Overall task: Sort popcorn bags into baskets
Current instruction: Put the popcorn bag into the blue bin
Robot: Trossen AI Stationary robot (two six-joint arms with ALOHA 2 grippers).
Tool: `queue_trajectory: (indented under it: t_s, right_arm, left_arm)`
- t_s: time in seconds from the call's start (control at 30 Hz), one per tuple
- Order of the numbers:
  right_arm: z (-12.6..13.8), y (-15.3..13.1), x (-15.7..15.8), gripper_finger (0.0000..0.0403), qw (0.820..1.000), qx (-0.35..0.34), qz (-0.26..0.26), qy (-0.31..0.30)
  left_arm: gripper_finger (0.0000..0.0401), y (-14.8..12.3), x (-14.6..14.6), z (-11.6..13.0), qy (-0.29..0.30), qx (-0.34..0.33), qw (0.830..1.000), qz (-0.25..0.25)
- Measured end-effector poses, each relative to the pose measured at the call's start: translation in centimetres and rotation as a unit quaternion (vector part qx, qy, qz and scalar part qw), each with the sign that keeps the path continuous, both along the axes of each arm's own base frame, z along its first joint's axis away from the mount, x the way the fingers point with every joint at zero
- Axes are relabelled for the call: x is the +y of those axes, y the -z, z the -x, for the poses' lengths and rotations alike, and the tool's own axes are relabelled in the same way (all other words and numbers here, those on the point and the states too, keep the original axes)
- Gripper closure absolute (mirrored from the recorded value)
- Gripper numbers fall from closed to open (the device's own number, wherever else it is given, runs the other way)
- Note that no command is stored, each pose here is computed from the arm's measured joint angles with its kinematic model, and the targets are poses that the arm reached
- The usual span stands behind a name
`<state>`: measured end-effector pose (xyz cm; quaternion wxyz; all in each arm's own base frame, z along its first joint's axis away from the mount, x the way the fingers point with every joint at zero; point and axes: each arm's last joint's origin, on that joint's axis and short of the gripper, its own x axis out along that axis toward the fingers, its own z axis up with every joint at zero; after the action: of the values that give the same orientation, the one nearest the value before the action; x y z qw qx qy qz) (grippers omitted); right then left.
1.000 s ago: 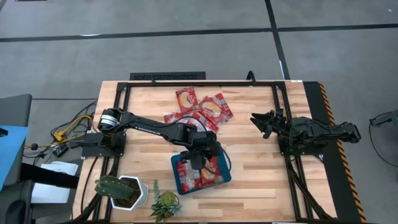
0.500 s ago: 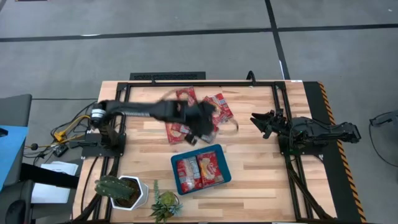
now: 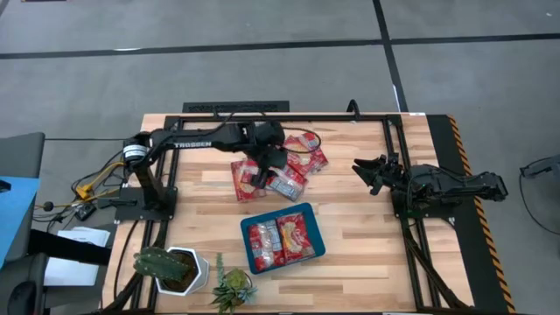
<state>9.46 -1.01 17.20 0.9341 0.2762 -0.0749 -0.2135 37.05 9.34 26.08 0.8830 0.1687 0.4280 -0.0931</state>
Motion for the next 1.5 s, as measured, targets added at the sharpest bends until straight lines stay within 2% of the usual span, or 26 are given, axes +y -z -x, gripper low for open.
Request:
queue_trajectory:
  t_s: [0.27,0.47,0.77,0.93,1.0,1.1,1.33,1.5]
  right_arm:
    - [0.0,0.0,0.0,0.0168,1.000,0.000,0.000,0.002]
    - [0.0,0.0,0.0,0.0168,1.000,0.000,0.001,0.004]
    - [-0.1,0.1,-0.1,0.0168,1.000,0.008,0.002,0.017]
    - [-0.1,0.2,-0.1,0.0168,1.000,0.012,0.000,0.015]
    - [-0.1,0.2,-0.1,0.0168,1.000,0.012,0.000,0.016]
    - [-0.1,0.2,-0.1,0.0168,1.000,0.011,0.000,0.016]
    - [-0.1,0.1,-0.1,0.0168,1.000,0.010,0.000,0.016]
    - [-0.1,0.1,-0.1,0.0168,1.000,0.009,0.000,0.016]
  left_arm:
    - [0.0238,4.1,-0.1,-0.2,0.038,-0.084,0.994,-0.055]
    - [0.0228,6.9,-0.4,0.6,0.041,-0.045,0.998,-0.025]
    - [0.0194,10.9,0.0,-0.6,0.019,-0.003,0.999,-0.036]
    - [0.0189,11.5,0.0,-0.5,0.004,0.020,0.999,-0.030]
    - [0.0202,11.7,0.0,-0.3,0.000,0.033,0.999,-0.030]
    - [0.0243,11.9,0.0,0.1,-0.011,0.061,0.998,-0.032]
    - [0.0386,12.4,-0.1,0.8,-0.035,0.094,0.995,-0.019]
    - [0.0399,12.3,-0.6,0.7,-0.056,0.095,0.994,-0.019]
